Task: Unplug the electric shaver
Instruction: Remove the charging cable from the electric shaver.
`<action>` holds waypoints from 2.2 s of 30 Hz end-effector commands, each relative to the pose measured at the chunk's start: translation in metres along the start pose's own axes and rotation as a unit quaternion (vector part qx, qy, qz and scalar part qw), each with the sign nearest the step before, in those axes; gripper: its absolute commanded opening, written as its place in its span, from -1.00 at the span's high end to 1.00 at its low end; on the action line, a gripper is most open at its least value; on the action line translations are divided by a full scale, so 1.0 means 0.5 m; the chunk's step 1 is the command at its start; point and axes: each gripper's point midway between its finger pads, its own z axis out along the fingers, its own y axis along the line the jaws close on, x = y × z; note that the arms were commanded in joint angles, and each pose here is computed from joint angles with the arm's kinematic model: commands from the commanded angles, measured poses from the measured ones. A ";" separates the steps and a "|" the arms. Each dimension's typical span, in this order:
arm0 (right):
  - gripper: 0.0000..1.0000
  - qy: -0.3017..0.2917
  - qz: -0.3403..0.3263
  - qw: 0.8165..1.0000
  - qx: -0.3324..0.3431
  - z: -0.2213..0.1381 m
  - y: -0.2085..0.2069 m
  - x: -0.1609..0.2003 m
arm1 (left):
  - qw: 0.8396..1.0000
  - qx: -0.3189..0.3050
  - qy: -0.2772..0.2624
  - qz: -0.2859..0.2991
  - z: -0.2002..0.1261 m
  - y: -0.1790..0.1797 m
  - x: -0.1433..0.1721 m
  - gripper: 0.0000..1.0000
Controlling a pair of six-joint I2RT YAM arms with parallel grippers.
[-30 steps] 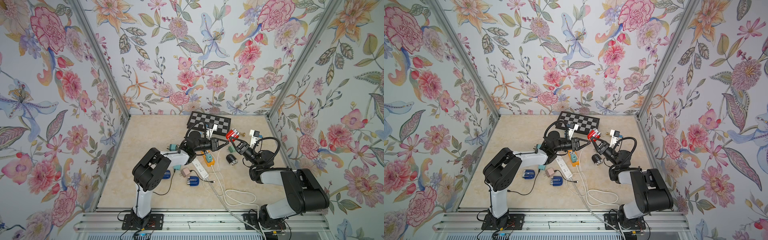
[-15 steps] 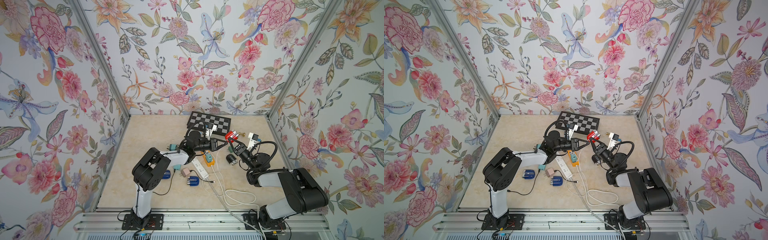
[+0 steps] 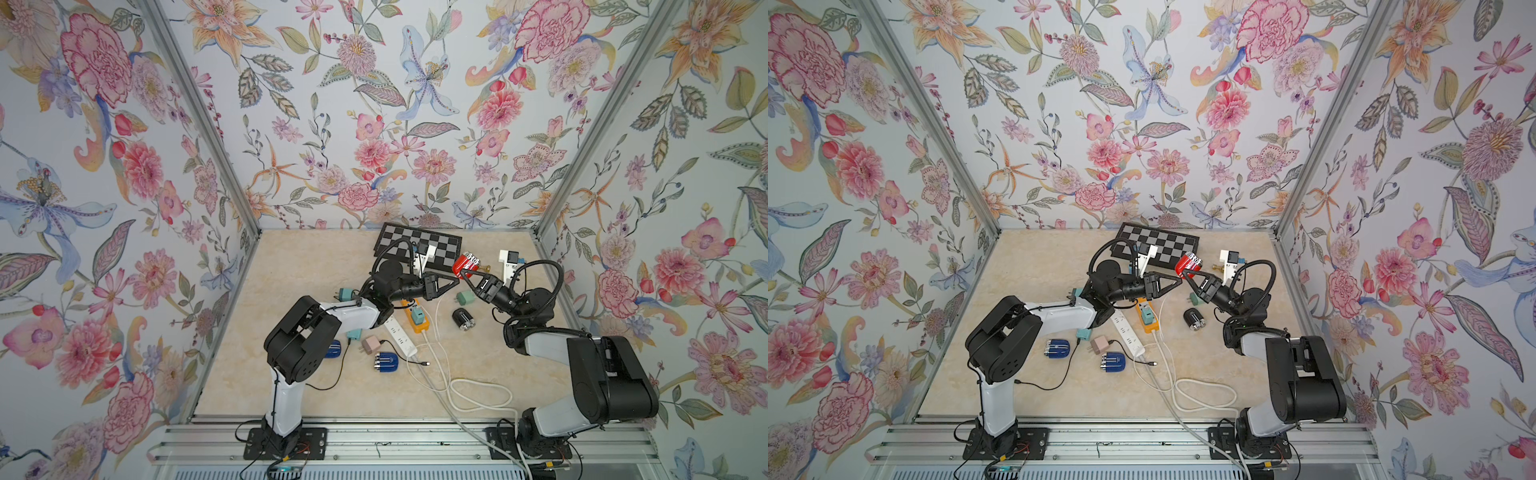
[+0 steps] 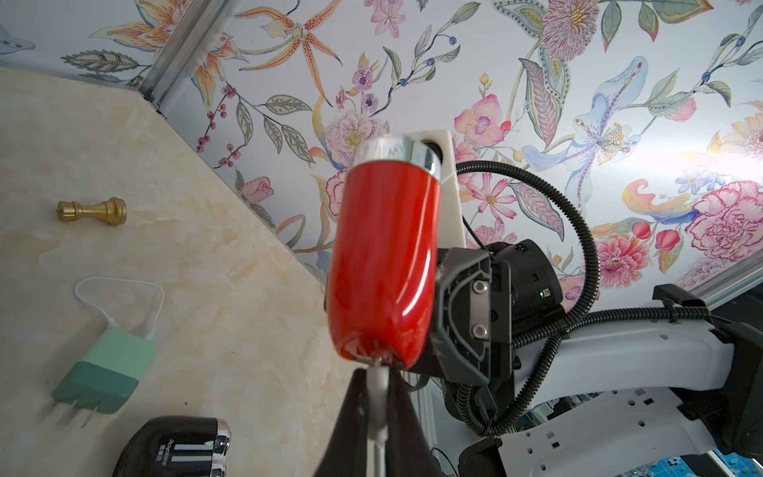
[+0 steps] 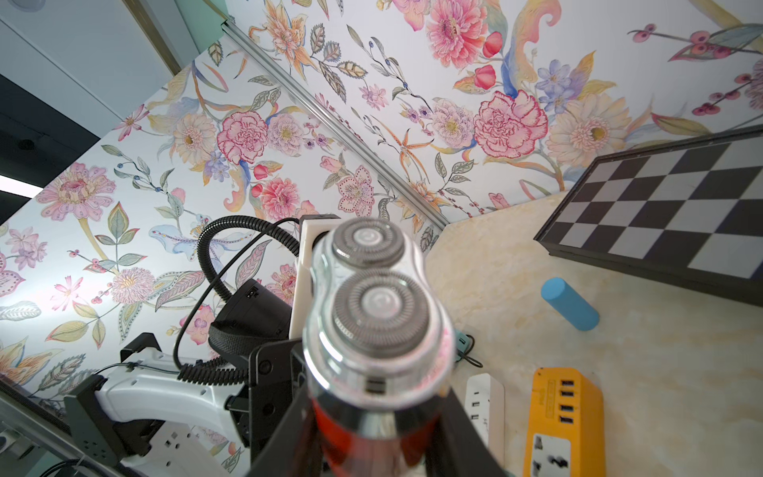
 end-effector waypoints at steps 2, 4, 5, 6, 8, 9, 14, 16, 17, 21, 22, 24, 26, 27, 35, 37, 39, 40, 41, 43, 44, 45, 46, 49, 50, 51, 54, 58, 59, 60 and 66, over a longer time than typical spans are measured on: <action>1.00 -0.096 -0.050 0.994 0.012 -0.026 0.000 -0.119 | 1.000 0.005 0.019 -0.001 -0.019 -0.001 0.009 1.00; 1.00 -0.117 -0.055 0.991 0.016 -0.030 0.002 -0.130 | 1.000 0.005 0.019 -0.001 -0.021 -0.003 0.010 1.00; 1.00 -0.128 -0.054 0.990 0.020 -0.030 0.001 -0.127 | 1.000 0.003 0.019 0.000 -0.023 -0.003 0.010 1.00; 1.00 -0.139 -0.052 0.989 0.023 -0.029 0.001 -0.119 | 1.000 0.001 0.018 0.000 -0.024 -0.002 0.010 1.00; 1.00 -0.160 -0.046 0.986 0.025 -0.023 0.005 -0.093 | 1.000 -0.002 0.018 0.001 -0.025 -0.001 0.010 1.00; 1.00 -0.169 -0.040 0.984 0.030 -0.019 0.004 -0.078 | 1.000 -0.004 0.016 0.002 -0.027 -0.001 0.009 1.00; 1.00 -0.149 -0.035 0.988 0.021 0.032 0.027 -0.004 | 1.000 -0.005 0.018 0.000 -0.025 0.003 0.012 1.00; 1.00 -0.142 -0.039 0.989 0.016 0.030 0.027 -0.011 | 1.000 -0.002 0.022 -0.003 -0.027 0.001 0.016 1.00; 1.00 -0.136 -0.036 0.990 0.017 0.022 0.018 -0.026 | 1.000 0.000 0.025 -0.005 -0.029 0.000 0.021 1.00; 1.00 -0.081 -0.035 0.996 -0.013 0.014 0.016 -0.096 | 1.000 0.003 0.031 -0.006 -0.035 -0.005 0.028 1.00; 1.00 -0.068 -0.036 0.997 -0.019 0.018 0.018 -0.106 | 0.999 0.004 0.032 -0.006 -0.036 -0.006 0.030 1.00; 1.00 -0.040 -0.043 0.998 -0.031 0.030 0.021 -0.124 | 0.999 0.005 0.035 -0.008 -0.038 -0.007 0.033 1.00; 1.00 -0.044 -0.045 0.997 -0.035 0.034 0.024 -0.140 | 0.999 0.003 0.035 -0.008 -0.040 -0.007 0.034 1.00; 1.00 -0.053 -0.046 0.997 -0.032 0.033 0.023 -0.142 | 0.999 0.000 0.032 -0.009 -0.042 -0.004 0.032 1.00; 1.00 -0.141 -0.039 0.989 0.014 0.007 0.014 -0.051 | 1.000 -0.031 -0.001 -0.003 -0.056 0.016 0.006 1.00; 1.00 -0.157 -0.035 0.986 0.036 -0.002 0.009 -0.023 | 0.999 -0.041 -0.009 -0.006 -0.064 0.024 0.002 1.00; 1.00 -0.176 -0.035 0.982 0.056 -0.015 0.006 -0.008 | 0.999 -0.045 -0.015 -0.009 -0.070 0.027 -0.001 1.00; 1.00 -0.184 -0.037 0.980 0.061 -0.021 0.008 -0.006 | 0.999 -0.048 -0.017 -0.010 -0.072 0.031 -0.001 1.00; 1.00 -0.193 -0.042 0.978 0.065 -0.027 0.012 -0.008 | 0.999 -0.049 -0.018 -0.012 -0.075 0.032 0.000 1.00; 1.00 -0.213 -0.050 0.973 0.073 -0.042 0.017 -0.020 | 0.998 -0.052 -0.019 -0.017 -0.079 0.037 0.002 1.00; 1.00 -0.218 -0.054 0.972 0.074 -0.047 0.020 -0.025 | 0.998 -0.050 -0.019 -0.018 -0.080 0.037 0.002 1.00; 1.00 -0.215 -0.056 0.972 0.072 -0.050 0.022 -0.030 | 0.998 -0.049 -0.017 -0.020 -0.081 0.038 0.004 1.00; 1.00 -0.209 -0.055 0.974 0.070 -0.052 0.020 -0.039 | 0.999 -0.044 -0.010 -0.023 -0.080 0.036 0.009 1.00; 1.00 -0.176 -0.056 0.981 0.058 -0.057 0.017 -0.064 | 0.999 -0.023 0.012 -0.029 -0.073 0.028 0.023 1.00; 1.00 -0.162 -0.057 0.984 0.051 -0.056 0.017 -0.073 | 0.999 -0.016 0.025 -0.032 -0.071 0.025 0.031 1.00; 1.00 -0.153 -0.054 0.986 0.048 -0.059 0.014 -0.081 | 0.999 -0.014 0.033 -0.034 -0.070 0.024 0.035 1.00; 1.00 -0.136 -0.052 0.989 0.037 -0.061 0.012 -0.098 | 0.998 -0.017 0.045 -0.035 -0.078 0.025 0.049 1.00; 1.00 -0.144 -0.050 0.987 0.049 -0.072 -0.002 -0.097 | 0.998 -0.019 0.054 -0.036 -0.088 0.023 0.060 1.00; 1.00 -0.145 -0.047 0.987 0.051 -0.074 -0.005 -0.096 | 0.998 -0.022 0.054 -0.039 -0.093 0.025 0.064 1.00; 1.00 -0.144 -0.046 0.987 0.050 -0.074 -0.006 -0.095 | 0.997 -0.025 0.054 -0.041 -0.098 0.026 0.067 1.00; 1.00 -0.130 -0.041 0.990 0.046 -0.061 -0.013 -0.104 | 0.995 -0.048 0.080 -0.035 -0.115 0.034 0.092 1.00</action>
